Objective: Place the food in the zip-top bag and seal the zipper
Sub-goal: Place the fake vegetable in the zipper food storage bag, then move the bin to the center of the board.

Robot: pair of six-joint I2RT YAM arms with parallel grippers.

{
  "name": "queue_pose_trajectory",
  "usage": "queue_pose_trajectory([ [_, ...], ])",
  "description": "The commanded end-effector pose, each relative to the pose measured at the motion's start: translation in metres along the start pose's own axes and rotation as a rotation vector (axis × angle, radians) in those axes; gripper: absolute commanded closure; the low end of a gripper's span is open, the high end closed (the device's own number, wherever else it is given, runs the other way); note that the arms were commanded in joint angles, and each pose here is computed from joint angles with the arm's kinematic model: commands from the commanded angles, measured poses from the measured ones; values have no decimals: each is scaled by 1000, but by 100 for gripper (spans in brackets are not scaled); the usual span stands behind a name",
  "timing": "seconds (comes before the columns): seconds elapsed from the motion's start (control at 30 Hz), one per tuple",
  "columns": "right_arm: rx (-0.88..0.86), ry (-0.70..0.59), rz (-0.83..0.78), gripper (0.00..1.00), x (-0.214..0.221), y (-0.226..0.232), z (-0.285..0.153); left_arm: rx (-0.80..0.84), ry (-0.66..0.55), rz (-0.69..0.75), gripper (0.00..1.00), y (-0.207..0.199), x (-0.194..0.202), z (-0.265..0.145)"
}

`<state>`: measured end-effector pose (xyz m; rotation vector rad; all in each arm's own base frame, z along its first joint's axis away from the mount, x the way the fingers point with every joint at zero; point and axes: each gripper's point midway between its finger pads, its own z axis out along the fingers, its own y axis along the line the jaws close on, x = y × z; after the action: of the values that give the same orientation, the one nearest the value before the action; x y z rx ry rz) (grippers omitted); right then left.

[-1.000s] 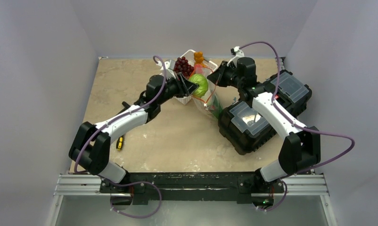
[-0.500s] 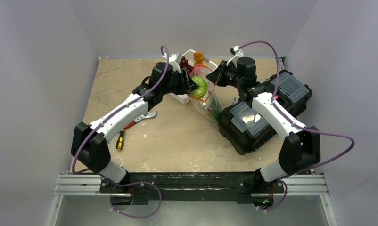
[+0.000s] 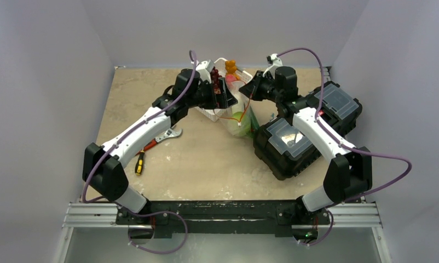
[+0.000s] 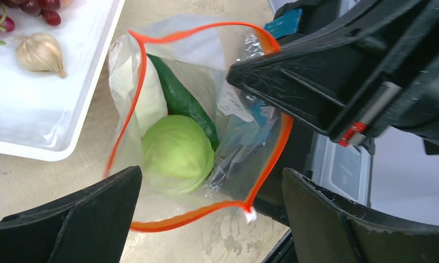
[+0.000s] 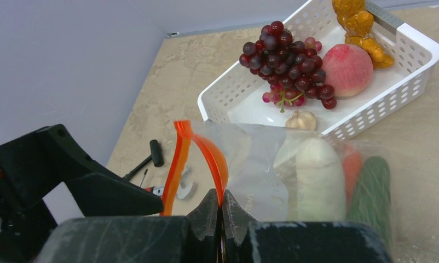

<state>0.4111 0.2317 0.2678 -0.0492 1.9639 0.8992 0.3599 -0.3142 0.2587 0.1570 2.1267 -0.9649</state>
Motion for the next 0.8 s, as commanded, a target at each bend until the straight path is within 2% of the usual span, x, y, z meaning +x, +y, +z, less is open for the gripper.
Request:
queue_pose_trajectory([
  [0.0, -68, -60, -40, 100, -20, 18, -2, 74, -126, 93, 3, -32, -37, -38],
  [0.23, -51, -65, -44, 100, -22, 17, -4, 28, -159, 136, 6, -29, -43, -61],
  [0.37, -18, -86, -51, 100, -28, 14, -7, -74, -232, 140, 6, -7, -50, -75],
  [0.5, 19, -101, -44, 100, -36, 12, -12, -160, -324, 82, 6, 21, -61, -83],
  [0.77, 215, -249, -31, 100, -89, -11, -30, -257, -354, -36, 7, 74, -73, -53],
])
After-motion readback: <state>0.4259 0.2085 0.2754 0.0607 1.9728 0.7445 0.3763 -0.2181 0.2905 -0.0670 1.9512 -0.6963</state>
